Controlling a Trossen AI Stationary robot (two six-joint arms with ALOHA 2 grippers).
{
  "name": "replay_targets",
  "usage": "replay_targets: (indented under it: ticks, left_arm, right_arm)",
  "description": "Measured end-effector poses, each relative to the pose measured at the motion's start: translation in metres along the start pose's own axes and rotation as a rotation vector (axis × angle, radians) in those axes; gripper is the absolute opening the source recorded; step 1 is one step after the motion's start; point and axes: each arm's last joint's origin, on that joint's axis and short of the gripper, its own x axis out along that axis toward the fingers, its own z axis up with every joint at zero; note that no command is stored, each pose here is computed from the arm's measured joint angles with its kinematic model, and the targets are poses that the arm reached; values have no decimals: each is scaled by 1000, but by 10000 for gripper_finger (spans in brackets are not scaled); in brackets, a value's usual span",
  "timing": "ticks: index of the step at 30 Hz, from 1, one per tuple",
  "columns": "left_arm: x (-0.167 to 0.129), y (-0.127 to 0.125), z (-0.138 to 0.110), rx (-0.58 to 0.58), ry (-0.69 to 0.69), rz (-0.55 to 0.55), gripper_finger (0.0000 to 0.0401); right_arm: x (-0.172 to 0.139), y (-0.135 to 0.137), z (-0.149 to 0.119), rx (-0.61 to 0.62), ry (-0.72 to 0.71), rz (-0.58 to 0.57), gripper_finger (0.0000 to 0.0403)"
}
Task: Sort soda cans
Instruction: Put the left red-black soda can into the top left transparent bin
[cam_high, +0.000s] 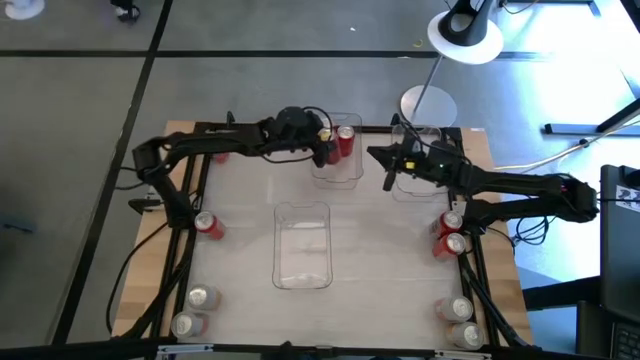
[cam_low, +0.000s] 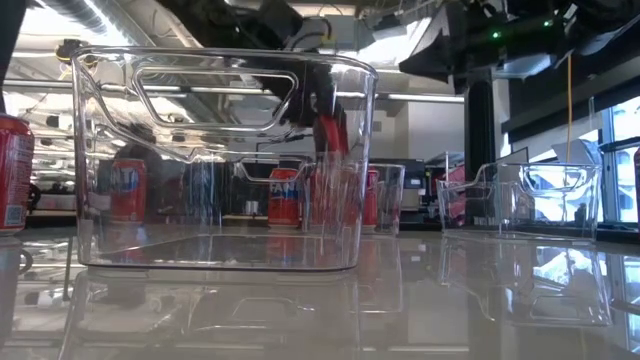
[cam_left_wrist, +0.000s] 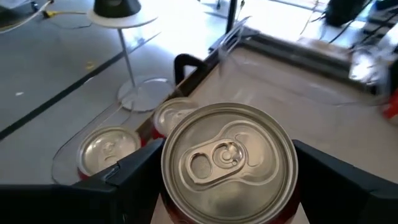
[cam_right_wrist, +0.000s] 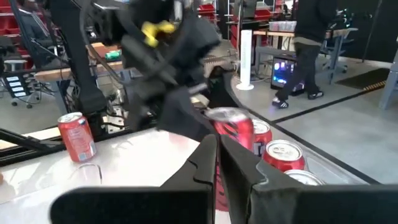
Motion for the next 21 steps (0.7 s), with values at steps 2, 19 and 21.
replay_targets:
  ticks: [2, 19, 21]
  left_arm:
    - [8, 2, -7, 20, 24, 50, 294]
    - [48, 8, -45, 44, 155, 162, 294]
    - [50, 10, -47, 43, 158, 176, 299]
  right_arm:
    - [0, 0, -2, -1, 23, -1, 19]
    - [0, 0, -7, -4, 66, -4, 19]
    - [0, 0, -7, -4, 66, -5, 19]
